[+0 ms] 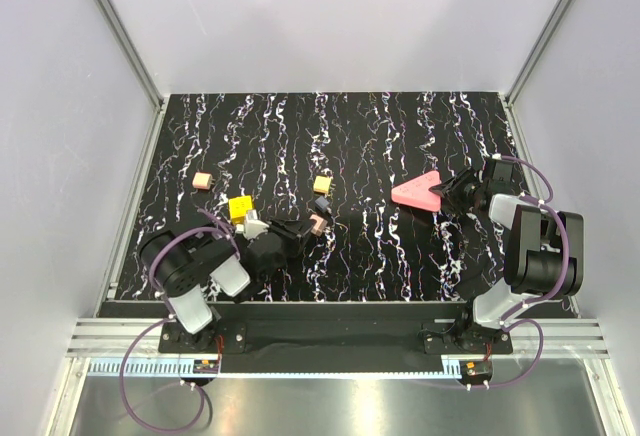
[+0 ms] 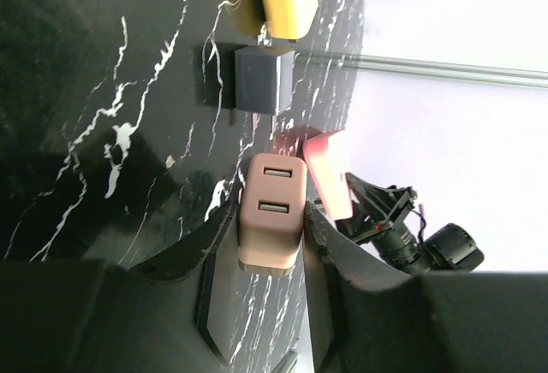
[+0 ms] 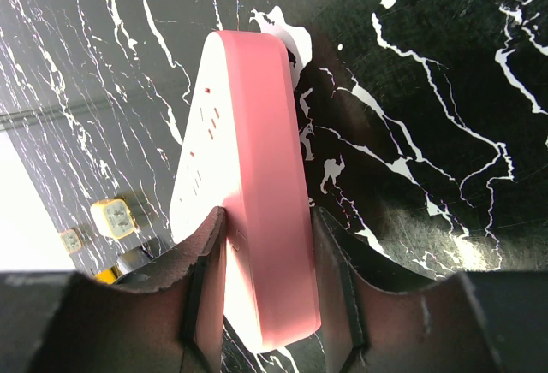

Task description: Pull the plug off the socket

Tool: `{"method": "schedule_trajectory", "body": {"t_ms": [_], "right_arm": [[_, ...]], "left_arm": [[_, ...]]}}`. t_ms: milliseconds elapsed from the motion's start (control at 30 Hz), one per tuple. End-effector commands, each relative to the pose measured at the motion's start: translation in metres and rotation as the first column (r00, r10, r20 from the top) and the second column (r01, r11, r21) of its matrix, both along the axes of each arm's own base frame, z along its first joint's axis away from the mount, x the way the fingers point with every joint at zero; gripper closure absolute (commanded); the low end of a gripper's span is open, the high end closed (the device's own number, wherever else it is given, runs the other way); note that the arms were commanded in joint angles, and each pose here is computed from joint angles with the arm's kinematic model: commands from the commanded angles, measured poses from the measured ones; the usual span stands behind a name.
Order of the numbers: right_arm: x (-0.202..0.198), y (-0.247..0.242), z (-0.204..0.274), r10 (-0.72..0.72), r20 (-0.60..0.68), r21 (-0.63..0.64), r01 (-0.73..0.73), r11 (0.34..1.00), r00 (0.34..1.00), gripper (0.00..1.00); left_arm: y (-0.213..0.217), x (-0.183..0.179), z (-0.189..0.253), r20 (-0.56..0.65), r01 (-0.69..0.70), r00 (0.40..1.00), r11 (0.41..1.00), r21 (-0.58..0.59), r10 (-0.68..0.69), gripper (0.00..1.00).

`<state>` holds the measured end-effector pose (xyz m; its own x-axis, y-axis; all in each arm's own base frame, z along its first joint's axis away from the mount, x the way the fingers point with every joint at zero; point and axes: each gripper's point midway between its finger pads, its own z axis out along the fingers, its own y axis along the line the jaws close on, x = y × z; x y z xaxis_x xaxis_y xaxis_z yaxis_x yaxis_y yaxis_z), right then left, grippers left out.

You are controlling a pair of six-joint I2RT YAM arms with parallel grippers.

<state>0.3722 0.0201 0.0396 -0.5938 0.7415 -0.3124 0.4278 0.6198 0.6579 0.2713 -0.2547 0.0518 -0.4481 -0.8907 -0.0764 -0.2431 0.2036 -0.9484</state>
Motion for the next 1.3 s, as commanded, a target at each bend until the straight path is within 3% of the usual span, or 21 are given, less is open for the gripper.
{"method": "schedule_trajectory", "body": {"t_ms": [0,233,367,567,900,1267], "right_arm": [[-0.048,-0.023,-0.052,-0.08,-0.239,-0.15,0.044,0.988,0.968,1.0],[-0.047,-0.021,-0.05,-0.074,-0.234,-0.157,0.037,0.987,0.969,1.0],[-0.047,-0.021,-0.051,-0.074,-0.234,-0.159,0.037,0.987,0.969,1.0],[-0.048,-0.021,-0.051,-0.075,-0.236,-0.16,0.037,0.986,0.969,1.0],[-0.047,-0.021,-0.05,-0.073,-0.233,-0.158,0.036,0.987,0.97,1.0],[-0.046,-0.019,-0.049,-0.06,-0.228,-0.15,0.026,0.988,0.972,0.66]], "left_arm": [[-0.001,0.013,0.027,0.09,-0.051,0.994,0.995,-0.089,0.059,0.71],[-0.004,0.016,0.023,0.099,-0.057,0.993,0.996,-0.075,0.064,0.61],[0.0,0.016,0.019,0.09,-0.066,0.994,0.998,-0.015,0.067,0.44],[0.002,0.015,0.022,0.088,-0.069,0.994,0.997,0.025,0.067,0.28],[0.006,-0.003,0.024,0.079,-0.036,0.996,0.997,0.074,0.03,0.24],[0.007,-0.02,0.056,0.146,0.058,0.986,0.983,0.174,-0.084,0.22]]}}
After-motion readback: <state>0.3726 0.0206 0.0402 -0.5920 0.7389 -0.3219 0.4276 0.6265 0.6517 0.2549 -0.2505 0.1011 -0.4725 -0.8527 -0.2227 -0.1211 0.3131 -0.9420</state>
